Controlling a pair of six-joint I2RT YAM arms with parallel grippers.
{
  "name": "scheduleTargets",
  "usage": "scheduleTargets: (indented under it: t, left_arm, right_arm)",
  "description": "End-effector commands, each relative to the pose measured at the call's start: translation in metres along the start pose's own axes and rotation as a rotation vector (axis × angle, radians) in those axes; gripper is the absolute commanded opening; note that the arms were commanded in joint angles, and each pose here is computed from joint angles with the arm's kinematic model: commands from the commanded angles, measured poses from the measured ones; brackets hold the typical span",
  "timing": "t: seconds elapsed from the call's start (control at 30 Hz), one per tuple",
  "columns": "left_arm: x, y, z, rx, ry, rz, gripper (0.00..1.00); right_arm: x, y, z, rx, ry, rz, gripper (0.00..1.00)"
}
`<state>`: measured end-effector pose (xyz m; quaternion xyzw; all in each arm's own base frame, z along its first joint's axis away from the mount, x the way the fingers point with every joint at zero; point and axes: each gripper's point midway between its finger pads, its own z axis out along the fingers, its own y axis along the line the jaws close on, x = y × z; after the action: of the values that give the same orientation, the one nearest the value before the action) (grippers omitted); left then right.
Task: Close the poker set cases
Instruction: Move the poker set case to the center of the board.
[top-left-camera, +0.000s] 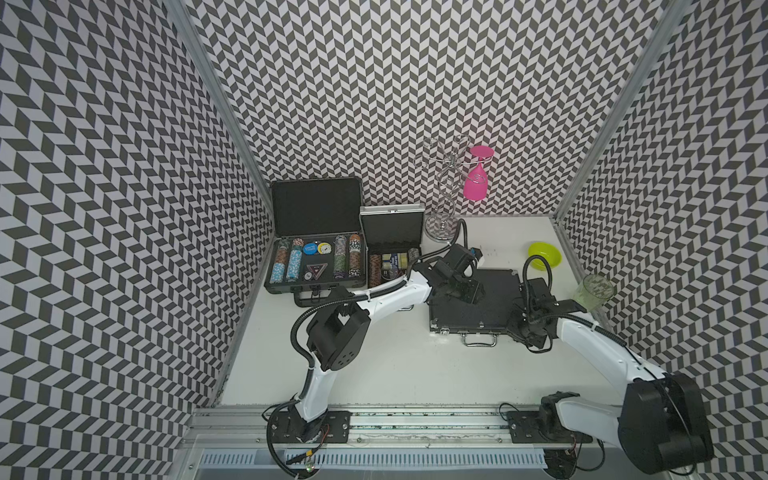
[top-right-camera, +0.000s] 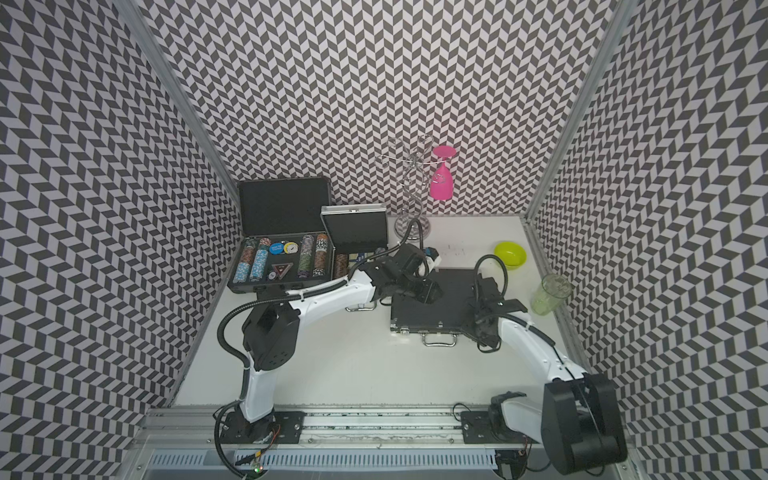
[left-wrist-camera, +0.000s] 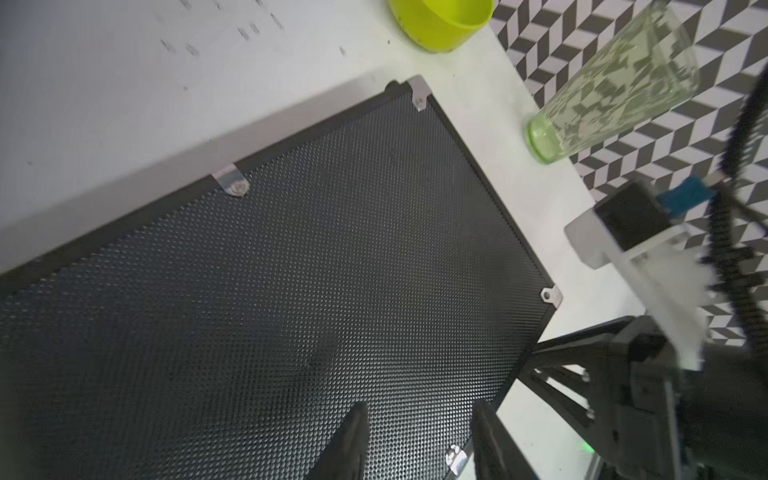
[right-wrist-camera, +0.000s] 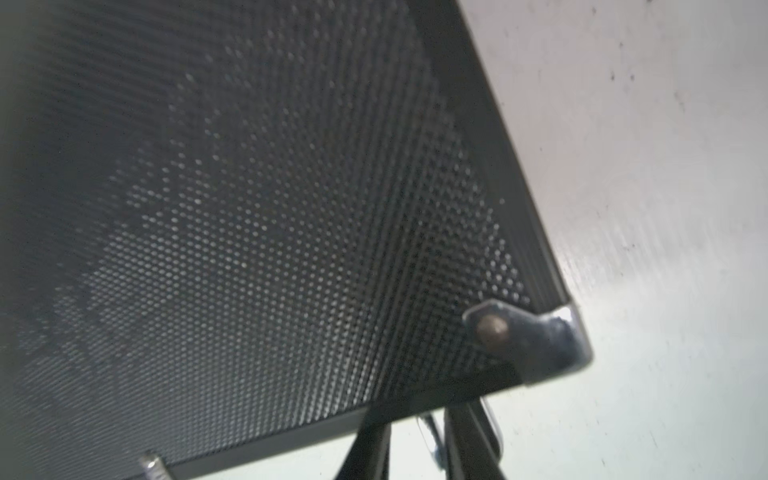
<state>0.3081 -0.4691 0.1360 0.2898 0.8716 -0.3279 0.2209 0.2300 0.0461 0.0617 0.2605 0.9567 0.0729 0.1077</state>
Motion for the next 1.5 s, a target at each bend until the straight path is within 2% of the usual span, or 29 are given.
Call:
scheduleTargets:
  t: [0.0,0.1,0.2,0.27,0.4,0.6,0.73,0.87,1.0,1.13,1.17,1.27,1.33,1.47]
  left_arm:
    - [0.006,-0.006,0.009,0.008,0.031,0.017,0.44]
    - [0.009,-0.003,0.017,0.001,0.051,0.019,0.41]
    - [0.013,-0.002,0.019,-0.016,0.062,0.019,0.38]
    - [0.013,0.001,0.013,-0.035,0.052,0.018,0.37]
    - [0.009,-0.001,-0.002,-0.051,0.026,0.023,0.38]
    - [0.009,-0.038,-0.034,0.004,-0.016,0.044,0.44]
    - [0.035,-0.063,-0.046,0.066,-0.016,0.019,0.49]
    - [0.068,-0.081,-0.033,0.121,0.027,0.041,0.51]
    - [0.084,-0.057,-0.018,-0.009,0.062,0.035,0.54]
    - [0.086,-0.020,-0.035,-0.180,0.018,-0.009,0.62]
    - [0.088,-0.012,-0.042,-0.206,0.004,-0.028,0.66]
    - [0.092,0.009,-0.062,-0.244,-0.038,-0.082,0.72]
    - [0.092,0.023,-0.071,-0.250,-0.051,-0.113,0.75]
    - [0.090,0.042,-0.080,-0.231,-0.055,-0.149,0.80]
  right_arm:
    - [-0.035,0.022,-0.039,-0.046,-0.132,-0.021,0.29]
    - [-0.052,0.033,-0.057,-0.073,-0.193,-0.038,0.24]
    - [-0.060,0.035,-0.050,-0.049,-0.201,-0.056,0.10]
    - [-0.056,0.029,-0.036,-0.001,-0.148,-0.077,0.01]
    - [-0.034,0.017,-0.005,0.033,-0.052,-0.104,0.00]
    - [-0.004,-0.001,0.033,0.055,0.053,-0.093,0.00]
    - [0.004,-0.005,0.043,0.058,0.077,-0.092,0.00]
    - [0.002,-0.004,0.043,0.055,0.071,-0.091,0.00]
    - [-0.003,0.000,0.042,0.044,0.055,-0.093,0.00]
    - [-0.021,0.011,0.029,0.035,0.003,-0.109,0.00]
    - [-0.029,0.016,0.023,0.029,-0.022,-0.112,0.07]
    - [-0.053,0.029,0.001,0.019,-0.099,-0.127,0.41]
    - [-0.068,0.031,-0.011,0.046,-0.138,-0.136,0.52]
    - [-0.092,0.028,-0.027,0.078,-0.204,-0.126,0.64]
